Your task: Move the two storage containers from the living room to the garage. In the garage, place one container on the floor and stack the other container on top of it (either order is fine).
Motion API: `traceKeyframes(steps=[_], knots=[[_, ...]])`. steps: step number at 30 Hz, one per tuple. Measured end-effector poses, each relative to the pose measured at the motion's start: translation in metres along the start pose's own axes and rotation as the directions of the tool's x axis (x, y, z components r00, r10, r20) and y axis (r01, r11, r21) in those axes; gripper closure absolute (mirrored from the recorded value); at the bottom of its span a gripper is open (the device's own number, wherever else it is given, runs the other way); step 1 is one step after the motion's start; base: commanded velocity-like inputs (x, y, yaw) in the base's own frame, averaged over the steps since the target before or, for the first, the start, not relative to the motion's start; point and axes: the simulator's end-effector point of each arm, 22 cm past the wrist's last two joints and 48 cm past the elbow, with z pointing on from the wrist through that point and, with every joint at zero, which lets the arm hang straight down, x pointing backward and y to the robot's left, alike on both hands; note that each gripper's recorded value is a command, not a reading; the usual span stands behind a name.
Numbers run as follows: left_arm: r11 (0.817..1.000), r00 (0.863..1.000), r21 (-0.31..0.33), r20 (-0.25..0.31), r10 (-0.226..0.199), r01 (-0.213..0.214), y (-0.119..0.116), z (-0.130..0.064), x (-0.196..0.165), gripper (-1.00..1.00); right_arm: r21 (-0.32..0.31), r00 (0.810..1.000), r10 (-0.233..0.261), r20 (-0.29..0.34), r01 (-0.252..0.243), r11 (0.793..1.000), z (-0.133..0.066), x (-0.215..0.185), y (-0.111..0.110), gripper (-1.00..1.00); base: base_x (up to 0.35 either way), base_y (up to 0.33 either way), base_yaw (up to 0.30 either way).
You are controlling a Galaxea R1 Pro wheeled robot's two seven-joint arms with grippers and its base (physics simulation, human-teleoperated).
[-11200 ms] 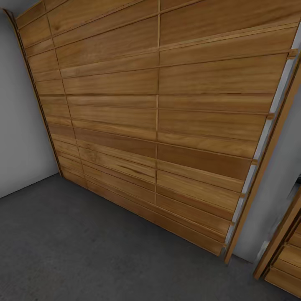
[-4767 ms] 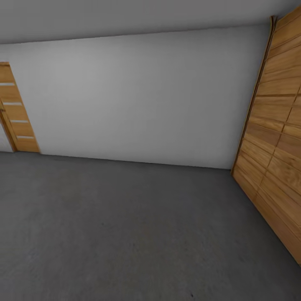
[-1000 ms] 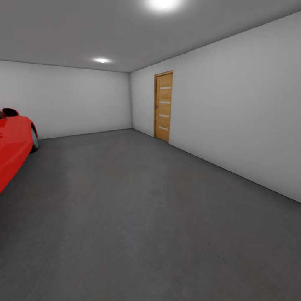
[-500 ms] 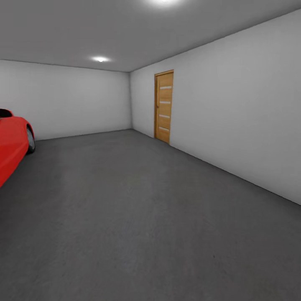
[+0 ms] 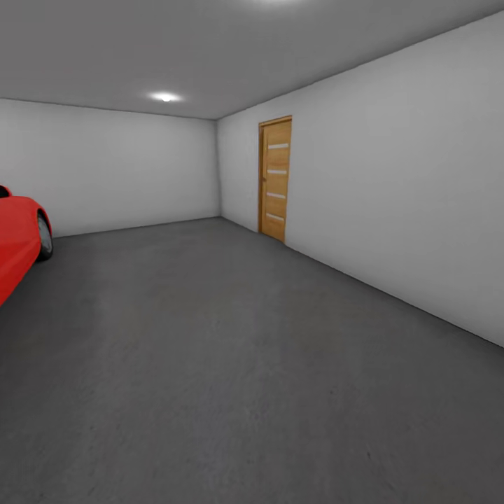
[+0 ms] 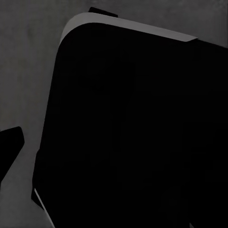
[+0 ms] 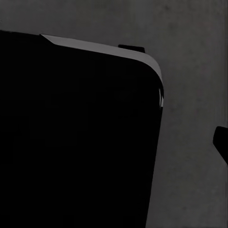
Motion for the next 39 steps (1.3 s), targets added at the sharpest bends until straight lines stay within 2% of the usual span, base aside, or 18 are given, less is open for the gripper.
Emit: traceKeyframes(steps=[39], knots=[[1.000, 1.000, 0.001, 0.000, 0.001, -0.001, -0.0005, 0.0000, 0.0002, -1.00, 0.002, 1.000, 0.006, -0.002, -0.006, 1.000, 0.0000, 0.0004, -0.0007, -1.00, 0.322, 0.000, 0.000]])
